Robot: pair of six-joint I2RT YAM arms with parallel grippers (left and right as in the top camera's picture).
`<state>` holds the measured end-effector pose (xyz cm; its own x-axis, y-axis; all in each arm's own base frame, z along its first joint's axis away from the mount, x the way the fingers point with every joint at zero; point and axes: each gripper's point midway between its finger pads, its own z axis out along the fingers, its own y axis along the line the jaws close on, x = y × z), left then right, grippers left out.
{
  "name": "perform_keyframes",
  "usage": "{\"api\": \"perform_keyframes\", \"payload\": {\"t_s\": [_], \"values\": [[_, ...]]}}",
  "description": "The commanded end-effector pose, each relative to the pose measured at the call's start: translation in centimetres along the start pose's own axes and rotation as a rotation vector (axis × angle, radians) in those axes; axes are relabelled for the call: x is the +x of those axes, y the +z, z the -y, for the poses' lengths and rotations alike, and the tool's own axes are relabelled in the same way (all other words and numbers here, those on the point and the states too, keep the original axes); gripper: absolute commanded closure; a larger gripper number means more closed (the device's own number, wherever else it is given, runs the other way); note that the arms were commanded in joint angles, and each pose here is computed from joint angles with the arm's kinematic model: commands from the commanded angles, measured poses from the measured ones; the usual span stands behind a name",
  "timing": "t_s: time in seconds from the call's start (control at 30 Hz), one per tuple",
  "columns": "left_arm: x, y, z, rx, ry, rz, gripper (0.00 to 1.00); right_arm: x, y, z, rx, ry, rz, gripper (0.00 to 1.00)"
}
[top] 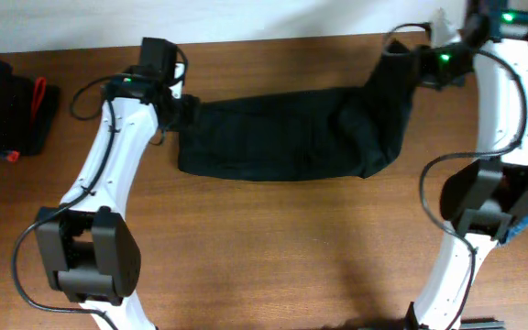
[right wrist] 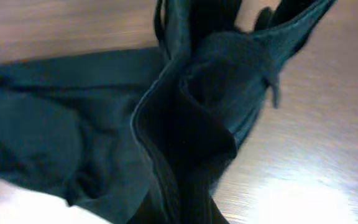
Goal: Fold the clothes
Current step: 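Fold the right end leftward over the left half with the right gripper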
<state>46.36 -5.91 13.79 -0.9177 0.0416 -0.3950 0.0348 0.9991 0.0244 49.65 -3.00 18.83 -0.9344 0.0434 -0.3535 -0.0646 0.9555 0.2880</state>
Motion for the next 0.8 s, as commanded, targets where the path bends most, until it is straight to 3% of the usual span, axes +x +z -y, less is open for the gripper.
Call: {"api": "perform_keyframes", "payload": {"t_s": [0.0, 0.57, 0.77], "values": [[-0.3, 0.3, -2.1, -0.024, -0.040, 0.003, 0.23, -1.1, -3.9, -6.1, -0.052, -0.122, 0.090, 0.96], [-1.1, -0.3, -7.6, -0.046, -0.156, 0.025, 0.23, 2.2, -2.4, -25.8, -0.235, -0.271, 0.066, 0.96], [-0.9, -0.3, -8.2, -0.051, -0.166, 0.018, 0.22, 3.4, -1.2, -30.7, -0.192, -0.330, 0.101, 0.96]]}}
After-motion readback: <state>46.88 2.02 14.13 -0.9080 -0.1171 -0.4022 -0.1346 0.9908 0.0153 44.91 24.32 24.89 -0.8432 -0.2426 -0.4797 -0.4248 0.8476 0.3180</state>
